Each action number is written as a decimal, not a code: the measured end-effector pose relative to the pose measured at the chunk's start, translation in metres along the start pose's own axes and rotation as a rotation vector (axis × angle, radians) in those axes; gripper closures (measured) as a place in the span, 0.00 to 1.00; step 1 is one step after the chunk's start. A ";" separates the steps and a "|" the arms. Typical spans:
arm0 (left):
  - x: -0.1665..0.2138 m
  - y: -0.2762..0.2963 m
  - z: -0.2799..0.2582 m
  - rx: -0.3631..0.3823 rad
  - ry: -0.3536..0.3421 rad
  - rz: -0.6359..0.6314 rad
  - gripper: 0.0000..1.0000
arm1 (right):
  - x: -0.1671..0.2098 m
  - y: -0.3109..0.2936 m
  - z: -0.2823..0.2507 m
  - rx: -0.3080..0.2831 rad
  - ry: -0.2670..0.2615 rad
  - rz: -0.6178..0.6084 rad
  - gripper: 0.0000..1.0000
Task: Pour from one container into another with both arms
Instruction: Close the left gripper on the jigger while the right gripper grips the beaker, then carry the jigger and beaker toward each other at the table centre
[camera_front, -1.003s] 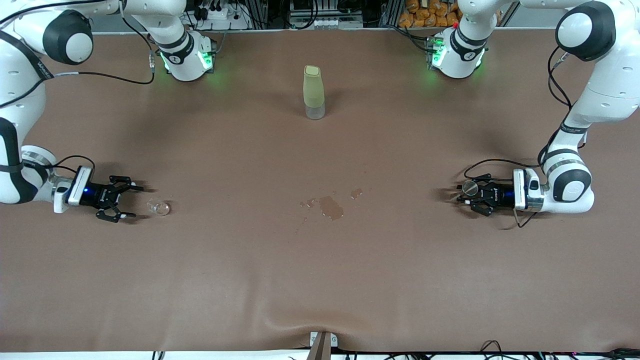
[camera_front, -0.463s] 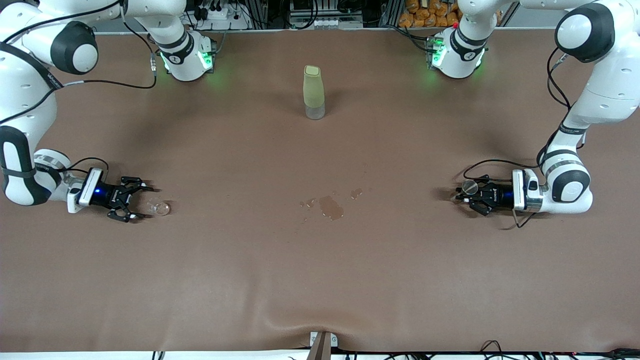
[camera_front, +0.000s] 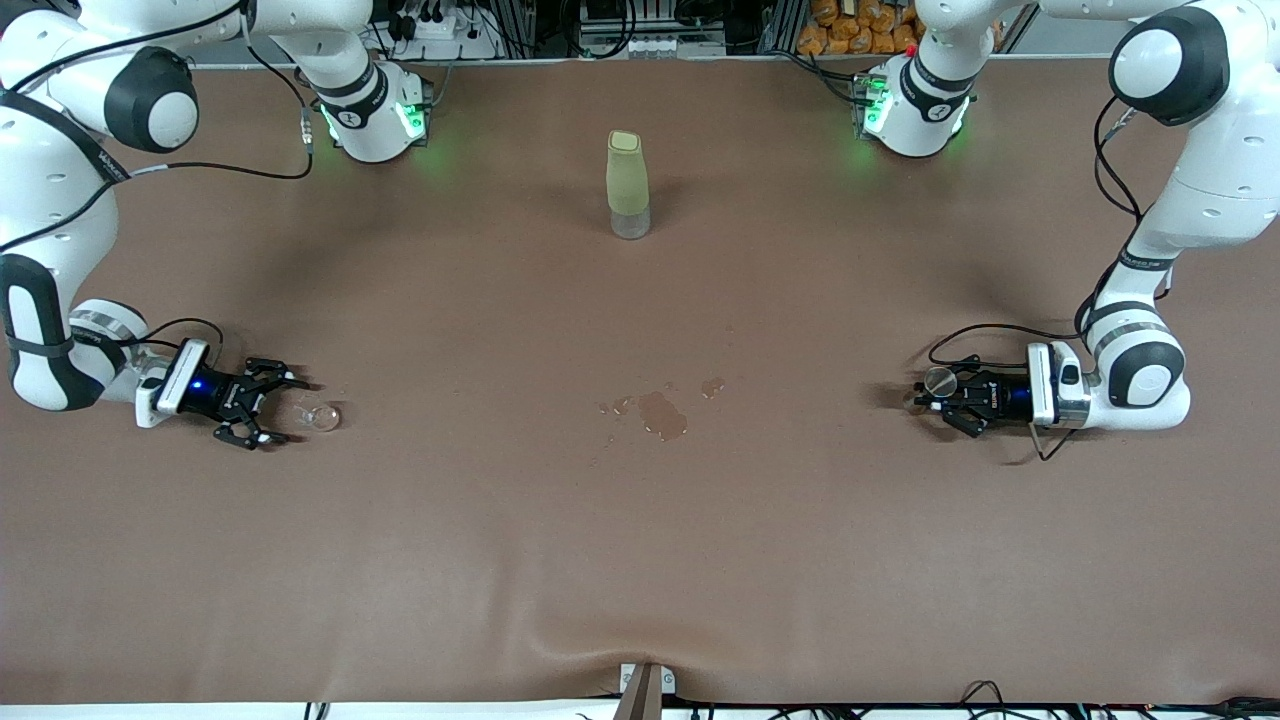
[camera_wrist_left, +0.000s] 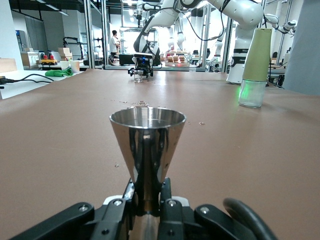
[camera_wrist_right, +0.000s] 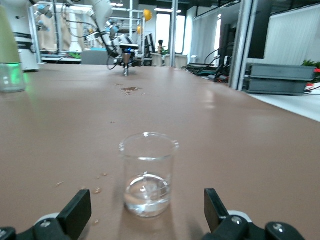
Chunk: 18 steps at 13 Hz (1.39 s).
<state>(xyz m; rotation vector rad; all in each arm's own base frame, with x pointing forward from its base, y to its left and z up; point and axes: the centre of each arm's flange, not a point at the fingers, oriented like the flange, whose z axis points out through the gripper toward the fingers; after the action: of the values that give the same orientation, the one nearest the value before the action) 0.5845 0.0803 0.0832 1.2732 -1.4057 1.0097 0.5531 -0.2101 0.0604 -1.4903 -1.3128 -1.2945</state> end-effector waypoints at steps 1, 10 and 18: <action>0.000 0.000 0.001 -0.001 0.000 0.001 0.79 | -0.001 0.000 0.002 -0.005 0.004 0.002 0.00; 0.057 -0.038 0.119 -0.155 0.061 -0.033 0.79 | -0.001 0.003 0.056 0.007 0.041 0.009 0.00; 0.107 -0.057 0.256 -0.194 0.059 -0.055 0.79 | 0.000 0.004 0.064 0.012 0.046 0.008 0.62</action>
<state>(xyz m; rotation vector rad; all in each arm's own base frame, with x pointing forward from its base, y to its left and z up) 0.6104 -0.1967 0.1346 1.1245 -1.3805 0.8451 0.5702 -0.1493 0.0478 -1.4475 -1.2821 -1.3061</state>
